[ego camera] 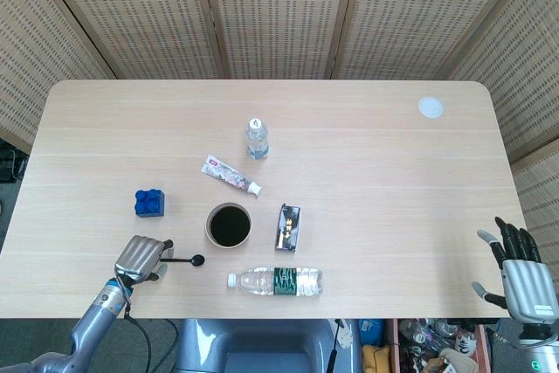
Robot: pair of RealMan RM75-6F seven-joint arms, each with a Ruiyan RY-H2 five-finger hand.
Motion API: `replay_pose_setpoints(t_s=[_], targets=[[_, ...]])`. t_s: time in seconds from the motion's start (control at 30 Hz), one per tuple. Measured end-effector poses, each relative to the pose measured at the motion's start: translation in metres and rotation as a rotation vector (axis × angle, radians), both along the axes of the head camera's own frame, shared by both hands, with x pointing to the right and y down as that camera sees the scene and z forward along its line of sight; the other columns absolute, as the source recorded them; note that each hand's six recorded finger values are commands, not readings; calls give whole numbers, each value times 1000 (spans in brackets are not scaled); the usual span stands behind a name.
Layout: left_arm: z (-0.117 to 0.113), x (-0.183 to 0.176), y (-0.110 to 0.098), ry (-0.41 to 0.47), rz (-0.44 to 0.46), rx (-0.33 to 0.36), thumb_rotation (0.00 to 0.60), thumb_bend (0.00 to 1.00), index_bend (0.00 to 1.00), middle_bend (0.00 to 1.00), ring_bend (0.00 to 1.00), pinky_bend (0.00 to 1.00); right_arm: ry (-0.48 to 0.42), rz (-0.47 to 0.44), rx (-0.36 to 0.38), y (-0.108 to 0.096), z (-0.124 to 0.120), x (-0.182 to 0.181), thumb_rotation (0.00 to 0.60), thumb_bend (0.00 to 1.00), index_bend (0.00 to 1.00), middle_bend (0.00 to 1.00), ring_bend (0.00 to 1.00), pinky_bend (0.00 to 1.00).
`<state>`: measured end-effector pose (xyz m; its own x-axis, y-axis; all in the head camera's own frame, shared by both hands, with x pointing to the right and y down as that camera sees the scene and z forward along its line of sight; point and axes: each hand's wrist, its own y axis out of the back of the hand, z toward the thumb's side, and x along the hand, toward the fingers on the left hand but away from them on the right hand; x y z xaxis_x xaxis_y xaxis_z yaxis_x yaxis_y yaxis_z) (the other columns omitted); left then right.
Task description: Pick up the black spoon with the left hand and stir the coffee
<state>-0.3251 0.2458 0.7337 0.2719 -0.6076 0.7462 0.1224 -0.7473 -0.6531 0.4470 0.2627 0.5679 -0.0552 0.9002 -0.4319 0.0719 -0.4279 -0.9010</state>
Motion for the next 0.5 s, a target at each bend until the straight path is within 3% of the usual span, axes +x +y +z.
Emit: replay_pose_setpoints(t_s=[0.5], targets=[[7, 4, -1, -4, -12, -2, 600, 386, 485, 792, 784, 756, 11, 12, -2, 2, -1, 5, 600, 189, 221, 91, 0, 0]])
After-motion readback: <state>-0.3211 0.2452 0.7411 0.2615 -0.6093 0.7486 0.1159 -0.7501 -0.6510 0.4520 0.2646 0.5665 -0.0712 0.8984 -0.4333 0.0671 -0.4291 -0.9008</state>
